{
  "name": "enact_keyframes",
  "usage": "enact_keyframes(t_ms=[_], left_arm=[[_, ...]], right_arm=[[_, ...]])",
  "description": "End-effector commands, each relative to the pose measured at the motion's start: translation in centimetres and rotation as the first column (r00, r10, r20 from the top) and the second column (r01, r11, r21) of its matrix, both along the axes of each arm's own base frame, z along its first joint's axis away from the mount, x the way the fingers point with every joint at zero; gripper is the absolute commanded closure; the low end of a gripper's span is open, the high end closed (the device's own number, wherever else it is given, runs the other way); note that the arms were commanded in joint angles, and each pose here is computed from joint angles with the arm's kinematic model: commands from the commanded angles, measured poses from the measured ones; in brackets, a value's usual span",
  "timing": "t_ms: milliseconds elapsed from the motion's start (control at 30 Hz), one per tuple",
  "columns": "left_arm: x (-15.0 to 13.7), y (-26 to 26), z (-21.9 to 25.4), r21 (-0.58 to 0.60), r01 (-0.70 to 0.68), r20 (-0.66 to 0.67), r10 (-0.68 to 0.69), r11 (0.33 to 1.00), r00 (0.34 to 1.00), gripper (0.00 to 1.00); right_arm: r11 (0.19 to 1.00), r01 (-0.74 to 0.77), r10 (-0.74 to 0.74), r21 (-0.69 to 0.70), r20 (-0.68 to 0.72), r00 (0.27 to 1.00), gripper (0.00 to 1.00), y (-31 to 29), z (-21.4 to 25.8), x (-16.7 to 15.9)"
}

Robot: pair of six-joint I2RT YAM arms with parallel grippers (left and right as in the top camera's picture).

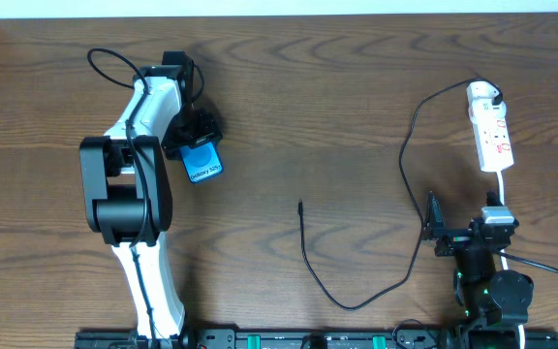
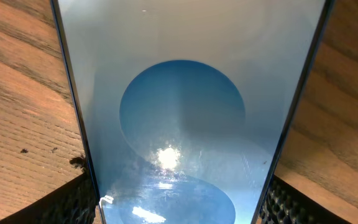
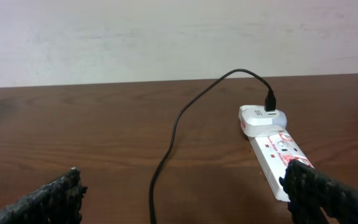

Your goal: Plug charger to phone and switch on socket

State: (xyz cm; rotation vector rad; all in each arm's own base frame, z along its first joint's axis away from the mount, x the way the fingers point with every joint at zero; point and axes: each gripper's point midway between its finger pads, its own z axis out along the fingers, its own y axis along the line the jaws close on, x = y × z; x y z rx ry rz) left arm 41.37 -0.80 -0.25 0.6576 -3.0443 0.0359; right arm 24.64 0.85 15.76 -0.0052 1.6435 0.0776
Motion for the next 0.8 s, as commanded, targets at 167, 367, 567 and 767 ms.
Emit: enact_keyframes(t_ms=[167, 367, 567, 767], left_arm=[[-1.90, 0.48, -1.89, 0.024, 0.003, -0.078, -0.001, 1.000, 0.997, 0.25], [-1.92, 0.48, -1.88, 0.024, 0.003, -0.078, -0.001, 1.000, 0.997, 0.26], [-1.91, 0.48, -1.89, 0.024, 0.002, -0.078, 0.000, 1.000, 0.997, 0.31], [-1.91, 0.48, -1.89, 0.024, 0.003, -0.078, -0.001, 1.000, 0.997, 0.45]], right_arm=[[1.000, -0.026, 0.026, -0.010, 0.002, 1.000, 0.01, 0.56, 0.00, -0.06], [1.000, -0.026, 0.026, -0.010, 0.002, 1.000, 0.01, 0.56, 0.00, -0.06], [1.000, -0.026, 0.026, -0.010, 0.002, 1.000, 0.01, 0.56, 0.00, -0.06], [1.000, -0.026, 0.026, -0.010, 0.002, 1.000, 0.01, 0.56, 0.00, -0.06]])
